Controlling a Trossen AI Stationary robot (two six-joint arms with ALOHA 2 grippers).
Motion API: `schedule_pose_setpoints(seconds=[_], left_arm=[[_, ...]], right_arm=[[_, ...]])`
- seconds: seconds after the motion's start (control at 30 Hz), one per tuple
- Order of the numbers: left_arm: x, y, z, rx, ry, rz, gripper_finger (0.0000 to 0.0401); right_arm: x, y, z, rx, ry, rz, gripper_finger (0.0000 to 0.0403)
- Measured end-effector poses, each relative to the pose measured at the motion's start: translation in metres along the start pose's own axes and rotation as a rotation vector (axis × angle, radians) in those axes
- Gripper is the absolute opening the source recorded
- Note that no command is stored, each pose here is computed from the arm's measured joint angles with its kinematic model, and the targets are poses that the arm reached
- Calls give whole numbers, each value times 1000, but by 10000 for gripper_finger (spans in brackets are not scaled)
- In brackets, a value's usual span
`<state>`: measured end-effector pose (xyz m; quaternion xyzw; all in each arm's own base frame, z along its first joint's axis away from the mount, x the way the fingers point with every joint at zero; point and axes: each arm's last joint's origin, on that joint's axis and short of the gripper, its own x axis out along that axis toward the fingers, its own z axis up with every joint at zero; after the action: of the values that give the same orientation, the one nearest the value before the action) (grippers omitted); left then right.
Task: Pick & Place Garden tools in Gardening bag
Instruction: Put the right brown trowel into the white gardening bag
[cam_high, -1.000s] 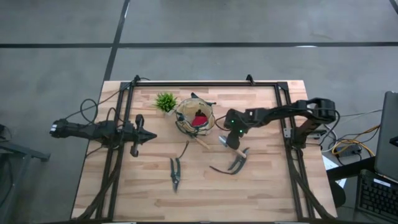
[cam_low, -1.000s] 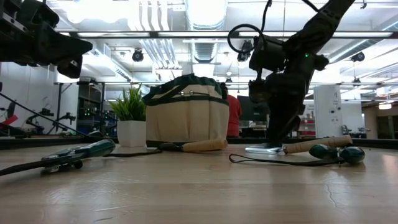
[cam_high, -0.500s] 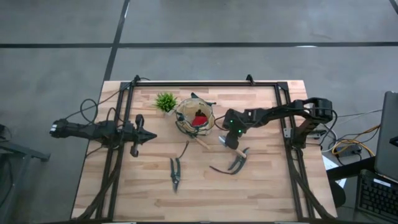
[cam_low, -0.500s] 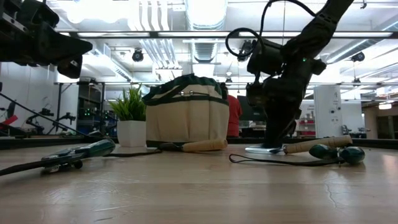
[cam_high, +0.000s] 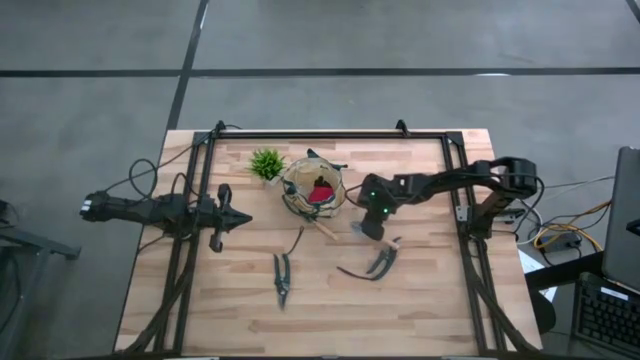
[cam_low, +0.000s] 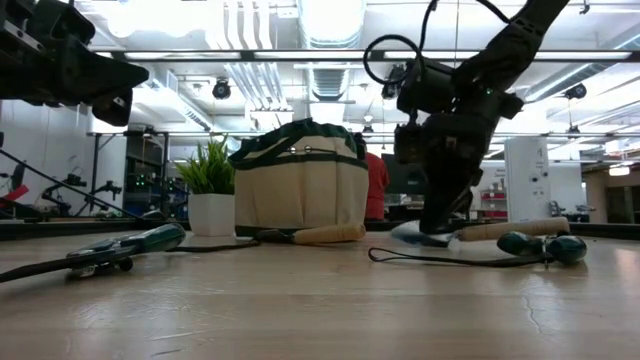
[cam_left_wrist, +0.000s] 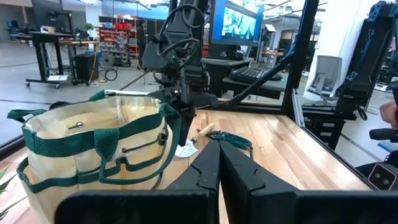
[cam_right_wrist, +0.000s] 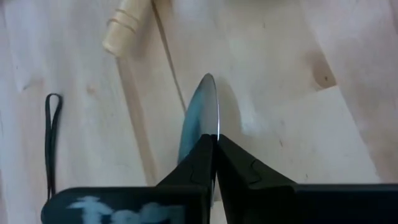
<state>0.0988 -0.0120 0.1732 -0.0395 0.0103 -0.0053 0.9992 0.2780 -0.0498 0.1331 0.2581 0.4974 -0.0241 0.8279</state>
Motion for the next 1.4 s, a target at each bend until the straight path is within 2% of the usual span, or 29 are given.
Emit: schedule_pose_setpoints(seconds=[0.2, 0.37, 0.7, 0.9, 1.03, 1.2, 1.4], left_arm=[[0, 0, 0, 0, 0, 0, 10], [0, 0, 0, 0, 0, 0, 10], [0, 0, 0, 0, 0, -1, 10], [0, 0, 0, 0, 0, 0, 10], [0, 0, 0, 0, 0, 0, 10], [0, 0, 0, 0, 0, 0, 10], [0, 0, 0, 0, 0, 0, 10]], right_arm=[[-16, 8, 2, -32, -55, 6, 7], [-36, 23, 5, -89, -155, -6, 7], [-89, 56, 4, -198, -439, -84, 8], [-110, 72, 3, -279, -643, -144, 8], [-115, 77, 5, -312, -802, -172, 8], [-111, 75, 8, -329, -902, -235, 8], [-103, 73, 7, -317, -885, -230, 8]])
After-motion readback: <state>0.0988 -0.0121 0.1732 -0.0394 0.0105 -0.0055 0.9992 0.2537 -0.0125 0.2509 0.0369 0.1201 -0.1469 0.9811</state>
